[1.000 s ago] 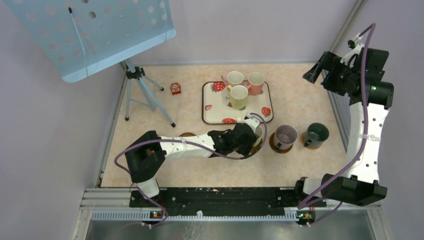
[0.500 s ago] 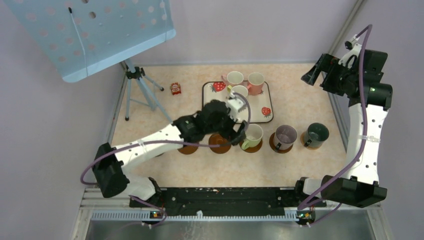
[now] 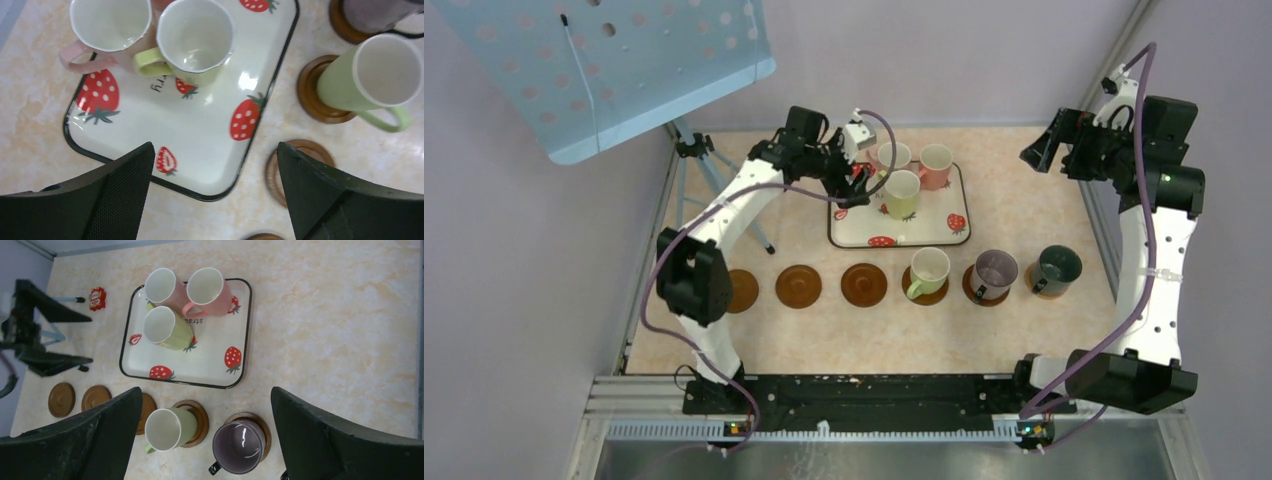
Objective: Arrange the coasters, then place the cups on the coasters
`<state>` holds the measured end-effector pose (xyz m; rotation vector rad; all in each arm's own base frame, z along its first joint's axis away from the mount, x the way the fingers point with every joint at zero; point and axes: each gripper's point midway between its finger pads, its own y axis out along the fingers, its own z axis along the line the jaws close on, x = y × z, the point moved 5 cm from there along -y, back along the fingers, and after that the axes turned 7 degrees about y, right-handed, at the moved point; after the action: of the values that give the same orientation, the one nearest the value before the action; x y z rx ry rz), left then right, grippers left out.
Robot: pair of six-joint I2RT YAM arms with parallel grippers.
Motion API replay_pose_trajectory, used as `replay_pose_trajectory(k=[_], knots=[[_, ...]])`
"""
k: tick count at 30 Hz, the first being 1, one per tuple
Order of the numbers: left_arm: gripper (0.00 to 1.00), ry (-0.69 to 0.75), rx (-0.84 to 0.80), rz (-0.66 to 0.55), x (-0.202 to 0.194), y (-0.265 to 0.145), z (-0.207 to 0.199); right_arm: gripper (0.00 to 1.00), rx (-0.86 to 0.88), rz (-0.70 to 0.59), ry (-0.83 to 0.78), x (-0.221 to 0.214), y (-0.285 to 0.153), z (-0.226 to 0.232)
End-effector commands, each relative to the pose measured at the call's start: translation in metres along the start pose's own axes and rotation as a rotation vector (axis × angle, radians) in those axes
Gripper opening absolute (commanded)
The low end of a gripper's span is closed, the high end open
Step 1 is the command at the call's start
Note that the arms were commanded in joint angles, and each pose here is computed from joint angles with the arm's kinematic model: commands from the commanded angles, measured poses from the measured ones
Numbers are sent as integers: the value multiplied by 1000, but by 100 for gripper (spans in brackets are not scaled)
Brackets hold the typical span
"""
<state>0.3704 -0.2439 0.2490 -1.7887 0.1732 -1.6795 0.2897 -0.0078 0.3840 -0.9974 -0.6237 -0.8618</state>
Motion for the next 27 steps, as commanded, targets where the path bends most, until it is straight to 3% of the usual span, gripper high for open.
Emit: replay_pose_trajectory(k=[1, 6, 14, 27], knots=[[94, 273, -172, -57, -4, 7, 37, 97, 114, -13, -56, 6, 1, 10], [88, 426, -199, -57, -18, 43, 70, 95, 132, 22, -20, 3, 11, 7], [81, 456, -175, -87, -29, 87, 101, 94, 104, 30, -17, 2, 16, 1], [73, 457, -215, -158, -36, 118, 106, 94, 72, 29, -14, 2, 20, -5]])
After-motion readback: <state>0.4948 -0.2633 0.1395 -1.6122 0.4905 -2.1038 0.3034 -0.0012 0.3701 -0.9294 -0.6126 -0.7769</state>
